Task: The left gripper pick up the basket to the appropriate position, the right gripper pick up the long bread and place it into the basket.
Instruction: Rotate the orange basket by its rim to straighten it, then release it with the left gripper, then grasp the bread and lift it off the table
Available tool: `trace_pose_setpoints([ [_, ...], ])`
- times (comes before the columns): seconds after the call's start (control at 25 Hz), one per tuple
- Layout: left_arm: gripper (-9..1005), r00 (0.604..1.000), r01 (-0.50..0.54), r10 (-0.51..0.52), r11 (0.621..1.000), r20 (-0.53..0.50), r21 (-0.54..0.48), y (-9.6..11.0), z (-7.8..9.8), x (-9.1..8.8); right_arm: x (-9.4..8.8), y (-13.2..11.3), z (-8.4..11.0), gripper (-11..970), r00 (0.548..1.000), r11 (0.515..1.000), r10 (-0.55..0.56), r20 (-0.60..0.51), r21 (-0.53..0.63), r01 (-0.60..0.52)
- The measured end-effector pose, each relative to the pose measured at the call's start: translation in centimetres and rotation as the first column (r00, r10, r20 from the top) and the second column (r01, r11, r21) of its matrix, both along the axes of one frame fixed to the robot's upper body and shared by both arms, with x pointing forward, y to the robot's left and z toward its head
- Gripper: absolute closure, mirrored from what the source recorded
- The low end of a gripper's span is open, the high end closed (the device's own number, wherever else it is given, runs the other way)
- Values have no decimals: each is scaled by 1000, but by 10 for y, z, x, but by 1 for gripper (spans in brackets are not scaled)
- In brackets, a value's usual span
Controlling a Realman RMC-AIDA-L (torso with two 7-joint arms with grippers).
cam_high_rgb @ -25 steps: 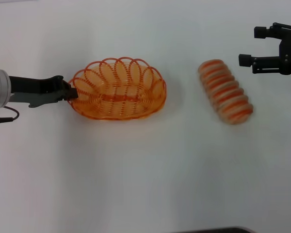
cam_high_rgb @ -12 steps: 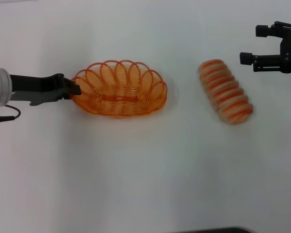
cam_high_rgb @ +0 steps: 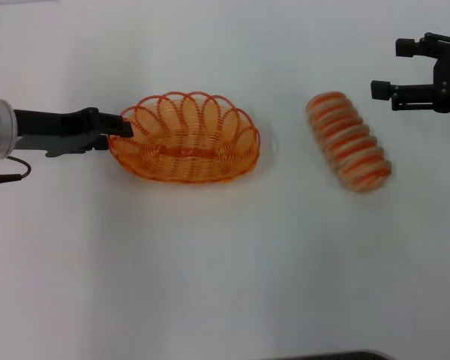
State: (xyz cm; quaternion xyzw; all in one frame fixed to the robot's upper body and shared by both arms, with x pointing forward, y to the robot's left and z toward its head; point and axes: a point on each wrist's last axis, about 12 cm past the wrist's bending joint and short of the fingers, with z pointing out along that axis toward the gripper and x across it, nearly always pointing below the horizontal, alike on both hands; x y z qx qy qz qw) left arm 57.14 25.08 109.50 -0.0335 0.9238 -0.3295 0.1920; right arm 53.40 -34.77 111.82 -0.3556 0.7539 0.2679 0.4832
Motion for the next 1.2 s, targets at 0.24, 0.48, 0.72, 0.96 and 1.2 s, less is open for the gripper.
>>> trace_pose_setpoints([
  [0.24,433,1000,4,-4,1000,13,8,1,3,1,0,0,0,13,1000,1000,-1,-1,-1,1],
  [0.48,316,992,87,-91,995,90,53,1,12,5,0,0,0,13,1000,1000,0,-2,-2,0],
  [0.72,292,943,244,-259,965,211,97,0,28,7,0,1,-1,13,1000,1000,1,-15,3,-1],
  [0.96,294,804,450,-469,882,366,143,-8,44,2,0,3,0,14,1000,1000,13,-12,7,-13],
  [1.2,296,587,587,-575,787,571,190,10,59,-17,-1,3,0,13,1000,1000,18,-8,3,-18],
])
